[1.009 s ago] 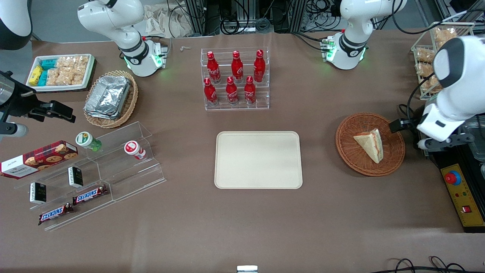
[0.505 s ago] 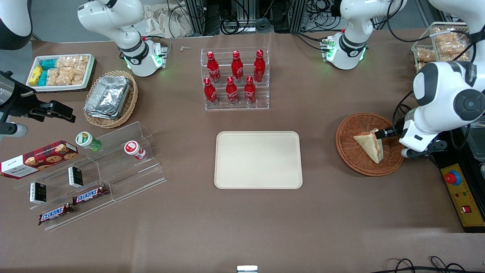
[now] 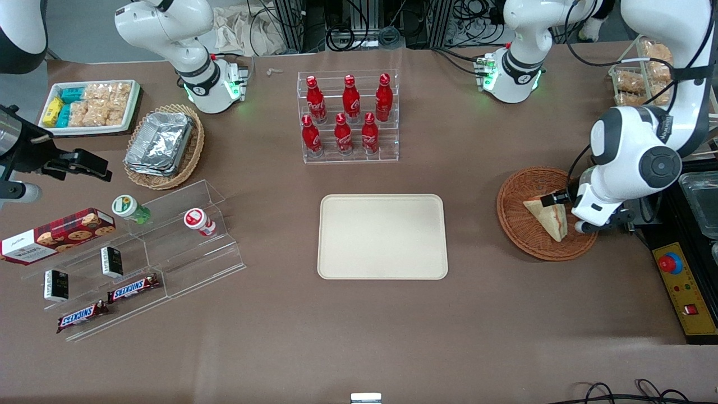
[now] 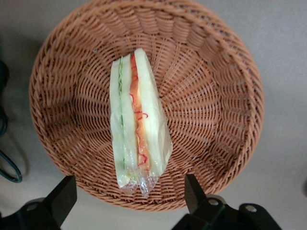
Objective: Place sandwich from basket to tray
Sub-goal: 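Close the left gripper on the sandwich's wrapped edge, then lift the sandwich and carry it over the cream tray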
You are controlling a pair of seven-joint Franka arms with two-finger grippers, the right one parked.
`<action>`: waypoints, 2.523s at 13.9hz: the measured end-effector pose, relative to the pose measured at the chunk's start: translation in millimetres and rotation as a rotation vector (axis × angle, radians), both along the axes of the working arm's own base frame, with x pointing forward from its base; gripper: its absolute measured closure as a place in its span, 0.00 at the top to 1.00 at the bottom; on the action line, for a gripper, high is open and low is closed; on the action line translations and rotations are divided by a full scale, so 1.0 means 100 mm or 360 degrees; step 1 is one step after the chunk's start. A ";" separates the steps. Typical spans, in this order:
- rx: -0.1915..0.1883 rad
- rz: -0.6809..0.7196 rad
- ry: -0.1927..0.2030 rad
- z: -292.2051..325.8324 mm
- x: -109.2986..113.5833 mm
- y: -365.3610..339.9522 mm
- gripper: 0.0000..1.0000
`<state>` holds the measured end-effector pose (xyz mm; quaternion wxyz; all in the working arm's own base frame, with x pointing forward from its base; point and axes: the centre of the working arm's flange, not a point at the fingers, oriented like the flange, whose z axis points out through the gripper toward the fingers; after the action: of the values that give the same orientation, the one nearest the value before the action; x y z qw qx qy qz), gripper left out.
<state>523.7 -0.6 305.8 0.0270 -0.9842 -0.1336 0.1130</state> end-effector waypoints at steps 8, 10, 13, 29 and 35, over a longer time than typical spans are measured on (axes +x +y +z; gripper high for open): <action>0.0002 0.0099 0.0022 -0.34 0.02 0.00 0.83; 0.0013 0.0159 0.0020 -0.40 0.03 0.01 0.73; 0.0026 0.0216 0.0026 -0.42 0.03 0.01 0.38; 0.0052 0.0181 -0.0095 1.63 0.86 -0.71 0.14; 0.0009 -0.0016 -0.0126 1.77 0.94 -1.54 0.14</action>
<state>618.0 -154.3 482.9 0.0250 -0.9885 -0.1299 0.0736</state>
